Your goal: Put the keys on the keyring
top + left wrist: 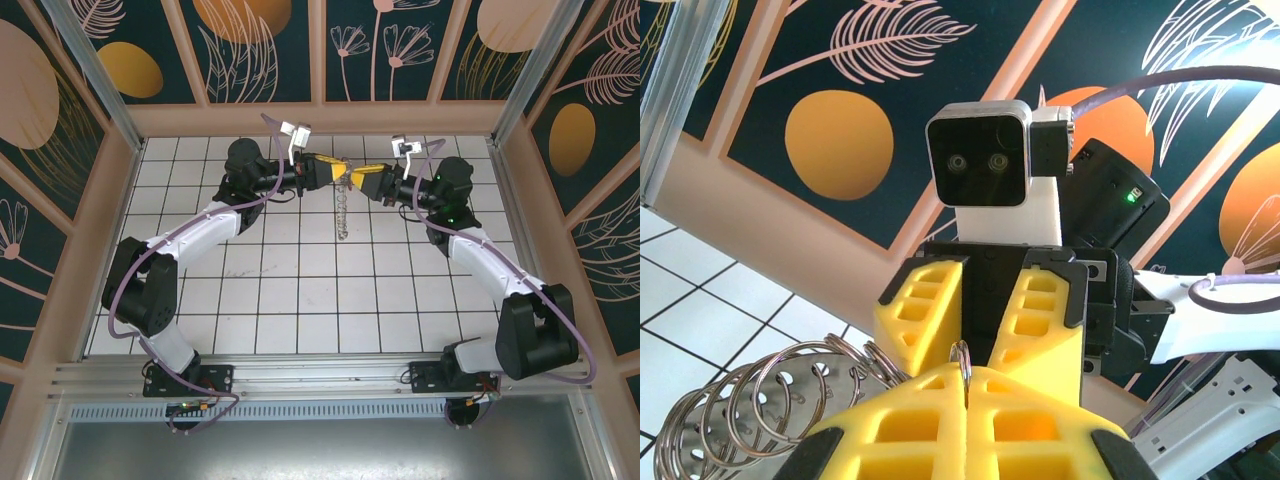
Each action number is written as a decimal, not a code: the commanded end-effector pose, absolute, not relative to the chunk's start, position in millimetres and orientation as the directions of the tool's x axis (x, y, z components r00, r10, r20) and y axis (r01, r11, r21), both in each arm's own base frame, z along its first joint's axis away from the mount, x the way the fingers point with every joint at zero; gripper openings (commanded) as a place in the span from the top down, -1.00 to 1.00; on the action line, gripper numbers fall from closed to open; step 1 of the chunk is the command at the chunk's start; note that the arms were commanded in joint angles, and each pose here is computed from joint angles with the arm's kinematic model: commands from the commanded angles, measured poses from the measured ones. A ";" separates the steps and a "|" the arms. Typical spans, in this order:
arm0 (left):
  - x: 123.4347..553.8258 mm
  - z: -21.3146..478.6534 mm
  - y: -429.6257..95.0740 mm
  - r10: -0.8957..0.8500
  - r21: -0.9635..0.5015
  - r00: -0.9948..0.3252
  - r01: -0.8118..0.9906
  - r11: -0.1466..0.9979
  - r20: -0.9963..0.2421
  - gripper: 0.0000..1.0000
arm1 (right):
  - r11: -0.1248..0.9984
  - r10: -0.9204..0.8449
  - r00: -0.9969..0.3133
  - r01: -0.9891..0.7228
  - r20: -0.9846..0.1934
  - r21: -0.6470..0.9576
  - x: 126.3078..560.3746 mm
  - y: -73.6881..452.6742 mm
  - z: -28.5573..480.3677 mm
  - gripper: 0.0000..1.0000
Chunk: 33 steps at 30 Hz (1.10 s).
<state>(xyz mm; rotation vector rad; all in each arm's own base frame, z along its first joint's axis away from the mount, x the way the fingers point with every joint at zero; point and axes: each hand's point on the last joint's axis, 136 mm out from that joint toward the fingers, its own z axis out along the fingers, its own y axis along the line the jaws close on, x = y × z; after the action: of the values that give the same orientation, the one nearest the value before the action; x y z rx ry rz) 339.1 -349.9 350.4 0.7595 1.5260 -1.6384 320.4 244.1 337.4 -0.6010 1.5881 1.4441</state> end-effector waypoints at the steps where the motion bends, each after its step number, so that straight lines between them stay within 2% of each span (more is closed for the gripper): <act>1: 333.4 367.8 -349.5 -0.152 -0.486 -0.486 0.873 -0.036 -0.861 1.00 | 0.159 0.197 -0.431 -0.872 -0.880 0.463 312.9 248.8 358.1 0.65; 5: 333.9 368.3 -349.4 -0.157 -0.486 -0.484 0.874 -0.031 -0.861 1.00 | 0.164 0.193 -0.441 -0.866 -0.876 0.472 311.7 248.3 353.3 1.00; 14: 334.7 370.8 -348.6 -0.170 -0.485 -0.482 0.874 -0.028 -0.860 1.00 | 0.155 0.168 -0.478 -0.851 -0.862 0.502 306.9 258.4 339.5 1.00; 27: 337.5 371.1 -348.5 -0.181 -0.487 -0.482 0.873 -0.018 -0.857 1.00 | 0.113 0.033 -0.520 -0.846 -0.853 0.520 291.0 270.7 320.8 1.00; 30: 338.0 371.8 -348.4 -0.183 -0.487 -0.482 0.873 -0.016 -0.857 1.00 | 0.166 0.022 -0.521 -0.840 -0.853 0.517 290.5 264.4 314.9 0.46; 33: 339.5 369.8 -348.5 -0.186 -0.493 -0.486 0.870 -0.010 -0.854 1.00 | 0.217 0.073 -0.503 -0.835 -0.861 0.506 292.3 246.6 323.9 0.31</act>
<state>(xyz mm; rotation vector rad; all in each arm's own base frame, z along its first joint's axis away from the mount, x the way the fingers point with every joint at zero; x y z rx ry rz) 341.3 -349.3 350.5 0.7409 1.5326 -1.6454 304.4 258.4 317.4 -0.7076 1.6877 1.4268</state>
